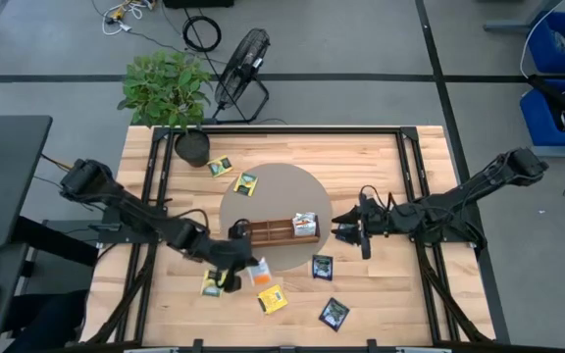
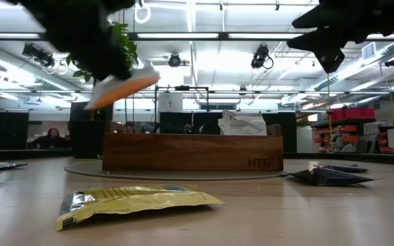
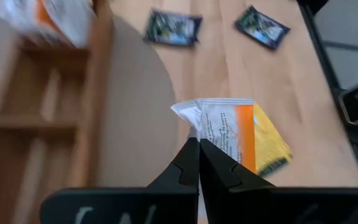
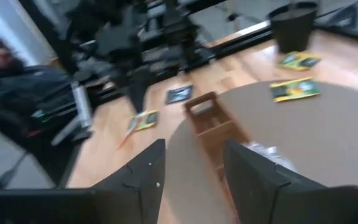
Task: Pick & Place Tea
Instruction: Put the white tea bag into the right section of the wooden organizer
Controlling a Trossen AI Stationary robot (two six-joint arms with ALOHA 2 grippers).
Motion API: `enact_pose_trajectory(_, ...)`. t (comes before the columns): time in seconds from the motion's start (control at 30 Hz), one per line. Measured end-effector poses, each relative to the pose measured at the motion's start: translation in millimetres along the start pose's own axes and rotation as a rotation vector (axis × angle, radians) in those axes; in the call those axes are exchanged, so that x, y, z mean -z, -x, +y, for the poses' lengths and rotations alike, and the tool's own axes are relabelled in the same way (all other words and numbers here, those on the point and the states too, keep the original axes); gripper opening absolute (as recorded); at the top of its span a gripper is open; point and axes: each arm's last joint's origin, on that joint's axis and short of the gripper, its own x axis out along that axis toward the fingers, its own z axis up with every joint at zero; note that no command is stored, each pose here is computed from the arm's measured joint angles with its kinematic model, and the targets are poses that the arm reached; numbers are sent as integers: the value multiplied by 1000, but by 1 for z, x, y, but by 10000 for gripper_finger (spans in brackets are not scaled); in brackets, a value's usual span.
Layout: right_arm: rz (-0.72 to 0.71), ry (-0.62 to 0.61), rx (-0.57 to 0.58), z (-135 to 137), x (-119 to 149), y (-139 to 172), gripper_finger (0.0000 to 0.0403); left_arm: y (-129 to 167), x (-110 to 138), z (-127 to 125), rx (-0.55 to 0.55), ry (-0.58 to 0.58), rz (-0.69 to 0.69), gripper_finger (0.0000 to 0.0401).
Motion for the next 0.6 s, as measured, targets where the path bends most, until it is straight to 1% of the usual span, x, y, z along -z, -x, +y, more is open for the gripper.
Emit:
enact_pose_trajectory(0.1,22,-3,-81,2,0,-3,169,2,-18,5,-31,-66,-24,2)
enact_pose_trajectory(0.2,7,-9,-140,5,-1,-7,172,1,-28,13,-51,-84,-38,2)
enact_pose_trajectory(0.27,-8,-13,-144,6,-1,-10,176,0,-31,18,-66,-86,-40,2)
enact_pose_trajectory(0.37,1,-19,-108,6,-1,-17,182,-1,-35,25,-83,-97,-47,2)
enact_pose_trajectory(0.47,2,-45,-81,5,-8,-29,182,-4,-36,31,-102,-101,-39,2)
enact_pose_trajectory(0.6,30,-37,-88,10,-22,-46,178,-5,-39,36,-112,-93,-55,2)
